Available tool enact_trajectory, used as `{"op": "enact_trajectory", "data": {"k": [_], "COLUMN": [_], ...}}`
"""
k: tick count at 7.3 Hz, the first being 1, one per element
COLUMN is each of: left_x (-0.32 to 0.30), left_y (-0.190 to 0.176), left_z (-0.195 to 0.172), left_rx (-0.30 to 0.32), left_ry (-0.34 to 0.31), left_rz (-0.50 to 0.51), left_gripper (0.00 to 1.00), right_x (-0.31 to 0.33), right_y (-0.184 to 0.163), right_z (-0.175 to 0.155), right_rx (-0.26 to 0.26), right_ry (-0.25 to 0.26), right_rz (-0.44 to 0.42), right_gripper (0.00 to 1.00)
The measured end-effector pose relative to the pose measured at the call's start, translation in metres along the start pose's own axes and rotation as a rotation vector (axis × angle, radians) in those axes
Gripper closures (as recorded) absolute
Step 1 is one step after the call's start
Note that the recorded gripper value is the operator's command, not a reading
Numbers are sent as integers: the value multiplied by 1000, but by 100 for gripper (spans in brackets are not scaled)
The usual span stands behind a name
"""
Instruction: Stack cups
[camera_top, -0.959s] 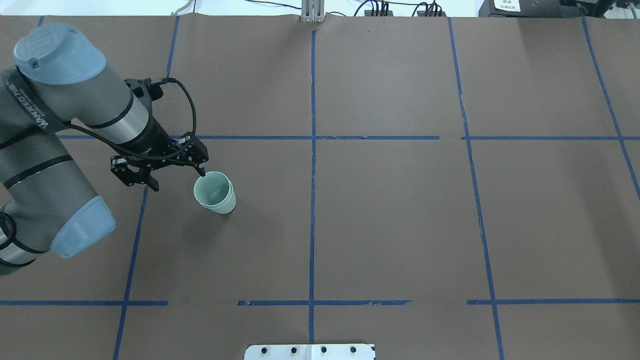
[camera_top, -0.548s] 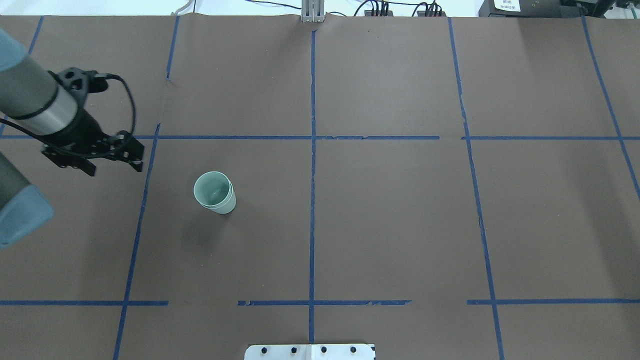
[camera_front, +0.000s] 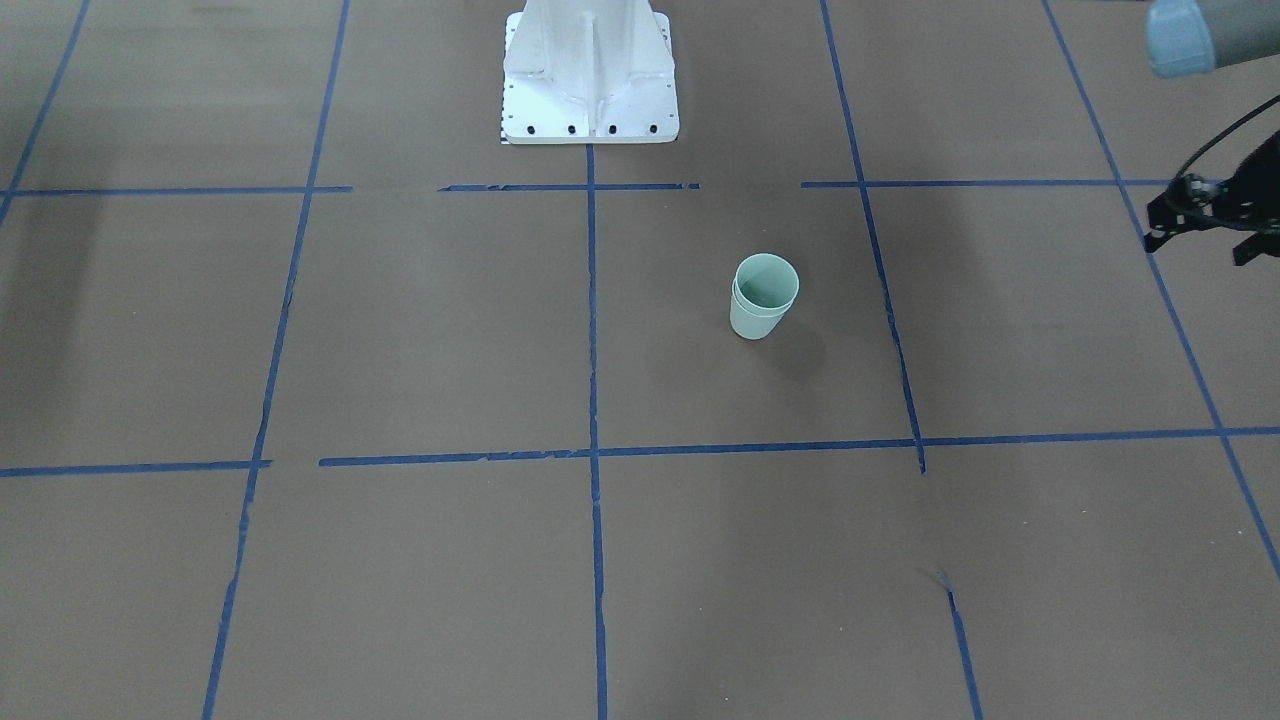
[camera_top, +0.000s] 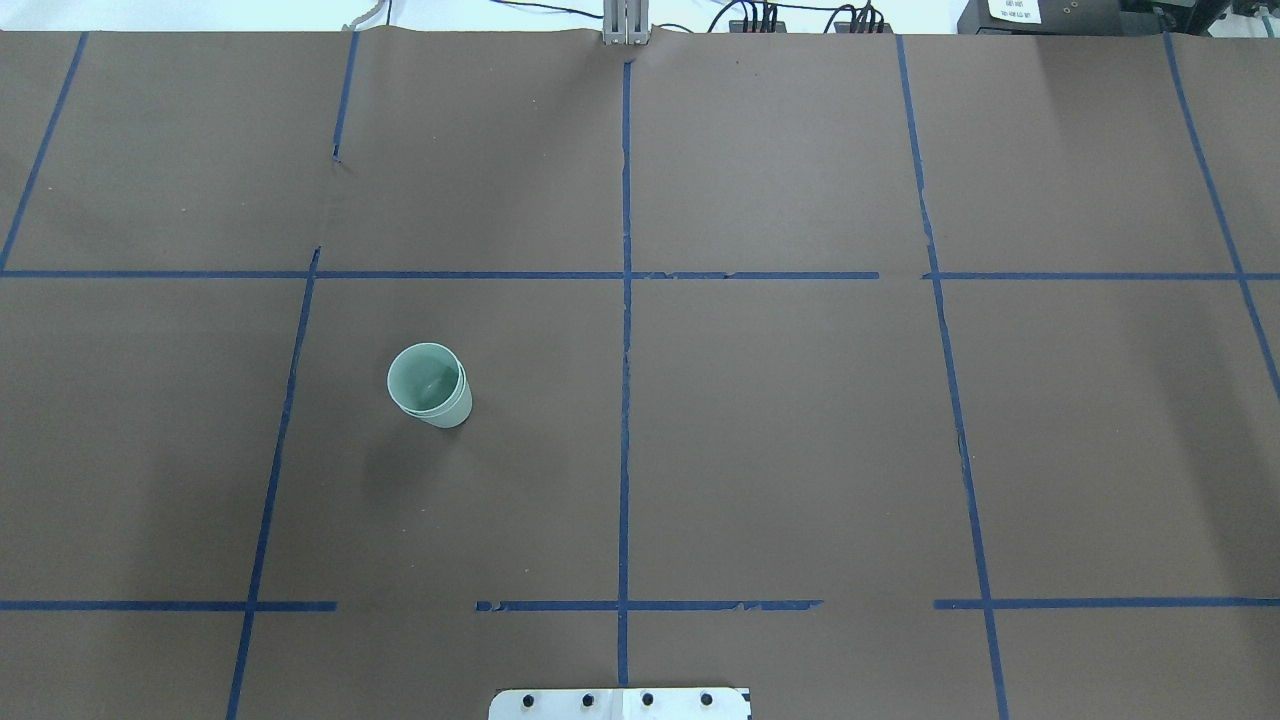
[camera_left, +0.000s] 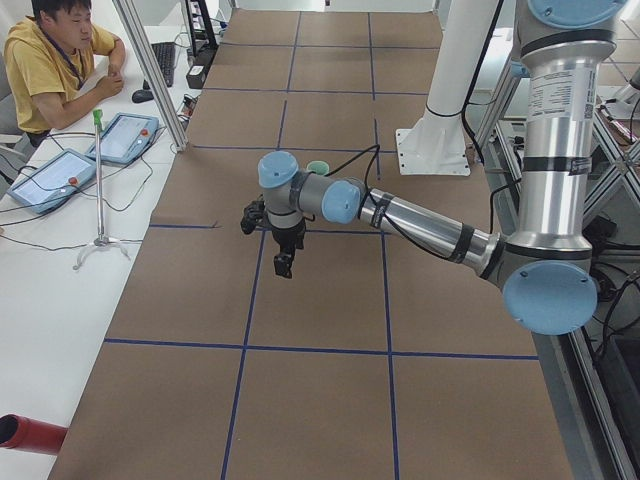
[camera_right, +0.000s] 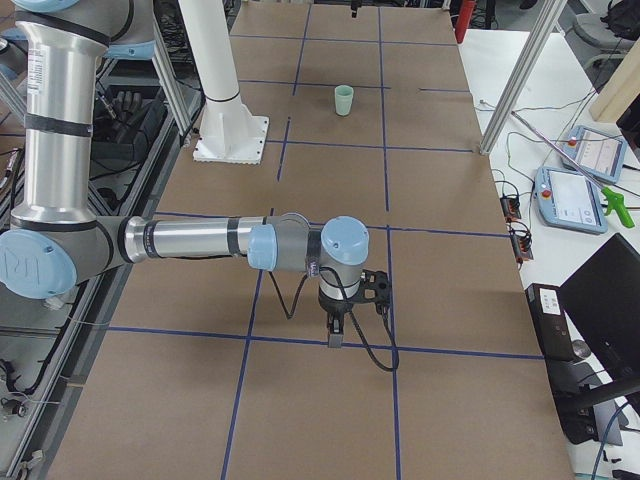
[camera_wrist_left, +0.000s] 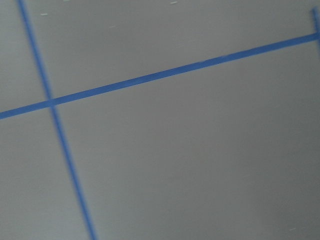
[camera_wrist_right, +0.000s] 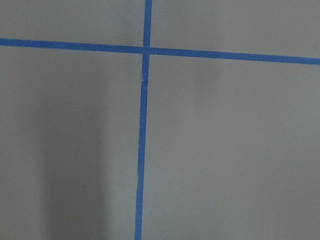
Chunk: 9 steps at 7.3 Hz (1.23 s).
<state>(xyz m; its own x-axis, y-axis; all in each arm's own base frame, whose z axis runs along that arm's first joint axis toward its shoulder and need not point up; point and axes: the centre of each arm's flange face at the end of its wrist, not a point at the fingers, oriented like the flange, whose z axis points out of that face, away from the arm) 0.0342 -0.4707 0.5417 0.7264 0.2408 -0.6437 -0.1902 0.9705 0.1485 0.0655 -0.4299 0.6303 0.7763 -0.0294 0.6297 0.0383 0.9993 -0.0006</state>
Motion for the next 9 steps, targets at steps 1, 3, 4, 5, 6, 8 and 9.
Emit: {"op": "enact_trajectory", "data": {"k": [1,3,4,5,6,8,9], "left_x": [-54,-109,-121,-128,-131,-133,-133], "left_y": [26,62,71,76,78,77,77], "left_z": [-4,-7,-6,-2,-1,0,0], "left_rx": [5,9,6,-1,-3,-4,-2], "left_ry": [-9,-12,-10,-8,-11,-19,-20], "left_rz": [-38,-63,-76,-89,-93,-85,-81], "left_gripper": [0,0,0,0,0,0,0], "right_x": [0,0,0,0,0,0,0], "right_y": [0,0,0,0,0,0,0], "right_z": [0,0,0,0,0,0,0], "right_rx": [0,0,0,0,0,0,0], "right_ry": [0,0,0,0,0,0,0], "right_rz": [0,0,0,0,0,0,0], "right_gripper": [0,0,0,0,0,0,0]}}
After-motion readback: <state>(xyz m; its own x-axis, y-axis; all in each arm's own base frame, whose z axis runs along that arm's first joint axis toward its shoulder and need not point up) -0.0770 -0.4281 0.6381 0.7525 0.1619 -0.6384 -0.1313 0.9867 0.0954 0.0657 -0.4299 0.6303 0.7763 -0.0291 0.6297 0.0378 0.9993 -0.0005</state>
